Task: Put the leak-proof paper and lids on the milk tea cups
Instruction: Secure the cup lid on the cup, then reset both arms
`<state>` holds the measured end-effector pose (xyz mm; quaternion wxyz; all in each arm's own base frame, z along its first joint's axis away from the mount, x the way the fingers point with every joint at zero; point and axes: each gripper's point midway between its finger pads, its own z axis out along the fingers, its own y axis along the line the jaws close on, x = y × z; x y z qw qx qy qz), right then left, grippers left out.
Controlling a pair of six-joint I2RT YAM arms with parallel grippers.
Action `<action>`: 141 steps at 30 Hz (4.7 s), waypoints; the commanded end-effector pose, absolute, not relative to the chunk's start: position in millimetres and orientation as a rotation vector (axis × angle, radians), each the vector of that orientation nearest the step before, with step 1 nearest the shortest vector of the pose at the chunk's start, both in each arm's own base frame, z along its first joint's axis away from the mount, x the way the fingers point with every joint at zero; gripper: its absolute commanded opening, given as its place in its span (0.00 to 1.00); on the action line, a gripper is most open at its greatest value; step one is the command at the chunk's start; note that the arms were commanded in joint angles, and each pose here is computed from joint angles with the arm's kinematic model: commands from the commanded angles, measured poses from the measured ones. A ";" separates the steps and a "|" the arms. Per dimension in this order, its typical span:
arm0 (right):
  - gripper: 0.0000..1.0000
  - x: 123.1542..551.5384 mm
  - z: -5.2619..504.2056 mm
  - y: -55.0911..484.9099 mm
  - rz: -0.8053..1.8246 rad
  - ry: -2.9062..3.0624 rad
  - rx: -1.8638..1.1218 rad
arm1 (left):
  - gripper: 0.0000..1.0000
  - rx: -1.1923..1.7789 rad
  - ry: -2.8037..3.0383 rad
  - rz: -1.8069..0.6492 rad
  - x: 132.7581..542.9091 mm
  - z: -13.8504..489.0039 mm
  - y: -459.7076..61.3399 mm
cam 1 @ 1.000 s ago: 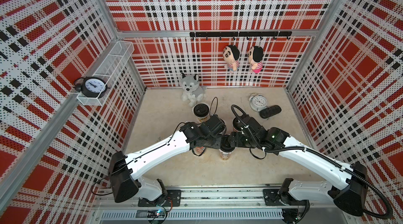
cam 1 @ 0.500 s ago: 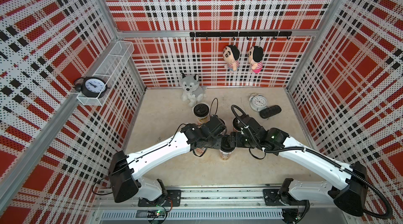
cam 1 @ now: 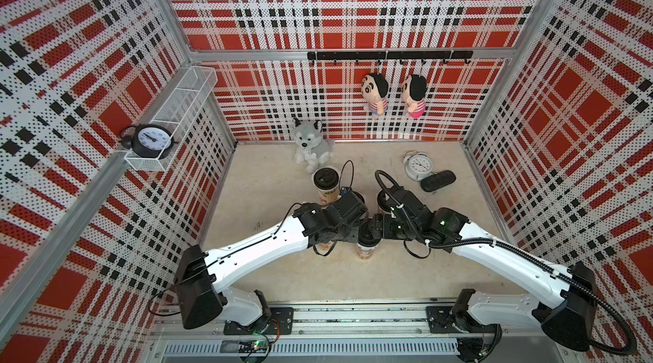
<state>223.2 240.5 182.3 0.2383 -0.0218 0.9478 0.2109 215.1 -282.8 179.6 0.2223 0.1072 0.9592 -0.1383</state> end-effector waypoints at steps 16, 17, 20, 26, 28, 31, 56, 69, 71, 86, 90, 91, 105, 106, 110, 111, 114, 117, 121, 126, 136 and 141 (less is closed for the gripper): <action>0.81 199.3 139.3 217.8 0.389 2.767 -0.112 | 0.39 0.389 2.556 -0.353 236.8 244.1 -298.3; 0.81 199.9 140.1 218.5 0.390 2.766 -0.112 | 0.39 0.381 2.540 -0.363 239.1 250.6 -298.0; 0.81 201.5 143.5 220.1 0.395 2.760 -0.110 | 0.40 0.354 2.505 -0.391 243.8 264.7 -296.0; 0.81 207.6 165.7 221.9 0.406 2.714 -0.113 | 0.40 0.329 2.475 -0.428 244.8 275.6 -289.9; 0.81 210.1 175.2 223.4 0.418 2.692 -0.119 | 0.40 0.323 2.471 -0.431 245.0 275.6 -288.0; 0.81 214.7 190.2 228.2 0.446 2.657 -0.133 | 0.40 0.307 2.465 -0.441 246.6 276.9 -284.1; 0.83 242.0 253.9 207.9 0.446 2.481 -0.078 | 0.41 -0.087 2.258 -0.412 296.4 304.1 -157.6; 0.82 233.4 236.7 183.4 0.418 2.508 0.033 | 0.41 -0.138 2.243 -0.365 293.1 299.8 -130.8; 0.82 236.0 238.6 168.2 0.401 2.484 0.087 | 0.40 -0.204 2.219 -0.307 294.7 298.6 -108.3; 1.00 314.3 196.9 -10.9 -0.188 1.875 0.253 | 0.91 -0.543 1.439 0.043 280.2 250.4 39.5; 1.00 323.4 163.8 -9.5 -0.180 1.834 0.220 | 0.94 -0.563 1.381 0.116 271.0 211.7 58.0; 1.00 325.4 158.8 -7.7 -0.172 1.818 0.209 | 0.93 -0.559 1.372 0.116 271.5 206.4 59.3; 1.00 347.4 155.2 -6.8 -0.190 1.522 0.103 | 0.98 -0.306 1.443 0.150 329.3 182.0 44.5; 1.00 353.0 152.1 -7.2 -0.200 1.506 0.100 | 0.98 -0.307 1.437 0.142 332.2 178.7 46.4; 1.00 360.7 142.6 -8.9 -0.171 1.583 0.100 | 0.98 -0.279 1.394 0.109 336.9 171.5 43.4; 1.00 369.4 141.9 -11.7 -0.168 1.590 0.107 | 0.98 -0.300 1.473 0.120 347.8 160.2 47.0; 1.00 389.8 126.1 -16.0 -0.117 1.719 0.115 | 0.98 -0.299 1.532 0.144 370.2 156.3 44.9; 1.00 389.0 129.2 -14.3 -0.088 1.695 0.103 | 0.98 -0.294 1.519 0.132 368.0 157.8 44.1; 1.00 388.0 129.5 -14.9 -0.091 1.691 0.103 | 0.98 -0.290 1.518 0.139 368.5 158.5 43.1; 1.00 388.1 130.3 -14.8 -0.095 1.685 0.100 | 0.98 -0.277 1.531 0.148 370.9 156.7 40.6; 1.00 388.2 130.4 -15.3 -0.095 1.684 0.101 | 0.98 -0.271 1.544 0.154 374.3 154.9 39.3; 1.00 388.3 130.6 -14.3 -0.093 1.685 0.096 | 0.98 -0.271 1.540 0.151 372.6 155.5 38.9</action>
